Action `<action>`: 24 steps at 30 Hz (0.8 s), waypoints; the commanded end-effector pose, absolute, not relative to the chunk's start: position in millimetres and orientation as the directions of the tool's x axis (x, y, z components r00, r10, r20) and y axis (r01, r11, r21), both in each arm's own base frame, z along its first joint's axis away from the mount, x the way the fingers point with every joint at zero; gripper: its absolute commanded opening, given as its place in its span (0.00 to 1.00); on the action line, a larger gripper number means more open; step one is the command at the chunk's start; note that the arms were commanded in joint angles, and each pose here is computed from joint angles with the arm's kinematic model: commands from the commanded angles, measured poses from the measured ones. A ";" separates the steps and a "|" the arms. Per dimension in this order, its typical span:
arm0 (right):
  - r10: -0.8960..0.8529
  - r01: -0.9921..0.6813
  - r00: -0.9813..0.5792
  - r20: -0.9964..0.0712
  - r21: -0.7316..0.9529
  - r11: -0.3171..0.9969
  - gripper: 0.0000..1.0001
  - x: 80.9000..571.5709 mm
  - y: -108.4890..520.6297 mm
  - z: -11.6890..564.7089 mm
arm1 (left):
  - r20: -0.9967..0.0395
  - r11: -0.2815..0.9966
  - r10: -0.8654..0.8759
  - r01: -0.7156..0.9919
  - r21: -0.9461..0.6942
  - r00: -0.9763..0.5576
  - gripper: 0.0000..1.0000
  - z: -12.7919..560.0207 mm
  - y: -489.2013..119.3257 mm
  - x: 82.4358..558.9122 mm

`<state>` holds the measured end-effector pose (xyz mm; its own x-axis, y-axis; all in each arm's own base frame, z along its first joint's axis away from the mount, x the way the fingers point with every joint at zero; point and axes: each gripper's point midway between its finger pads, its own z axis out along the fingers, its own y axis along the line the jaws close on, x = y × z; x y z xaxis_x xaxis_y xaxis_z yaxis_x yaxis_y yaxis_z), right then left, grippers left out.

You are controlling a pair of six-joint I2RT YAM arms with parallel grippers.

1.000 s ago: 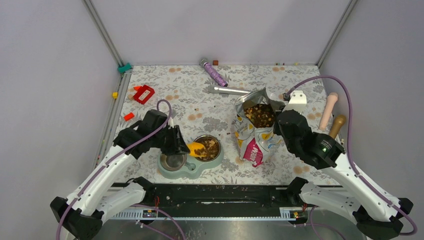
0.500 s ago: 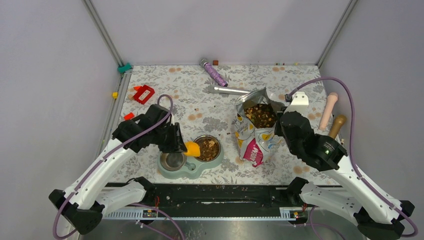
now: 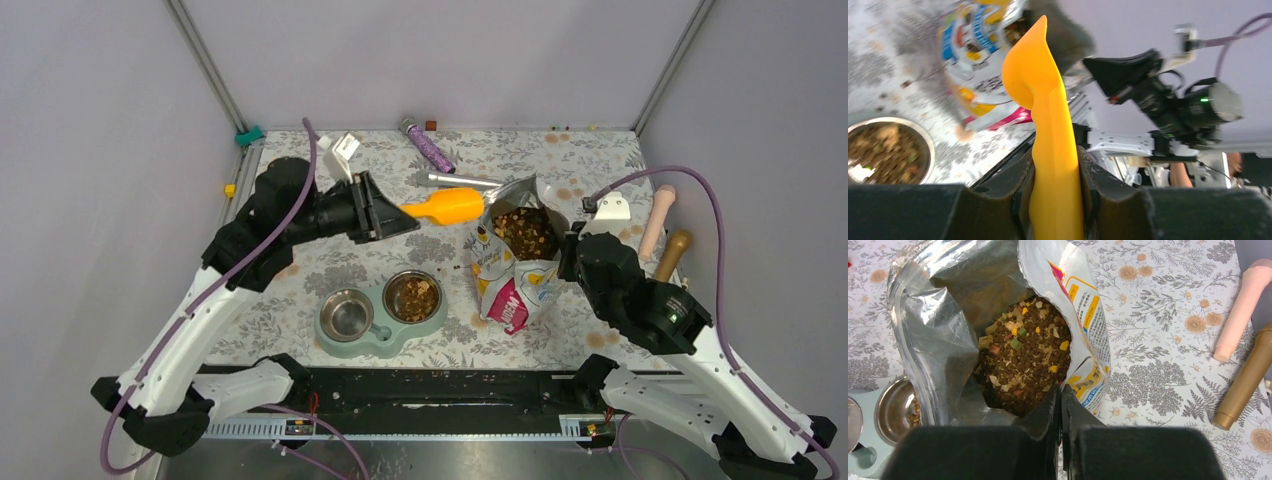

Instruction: Serve the pet food

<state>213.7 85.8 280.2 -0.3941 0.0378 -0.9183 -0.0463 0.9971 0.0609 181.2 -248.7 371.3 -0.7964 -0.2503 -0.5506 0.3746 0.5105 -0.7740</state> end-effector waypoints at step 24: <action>0.012 -0.149 -0.362 -0.932 0.071 0.986 0.00 231.5 118.7 296.4 | -0.574 0.810 0.125 0.418 -0.412 -0.809 0.00 319.8 -331.0 222.4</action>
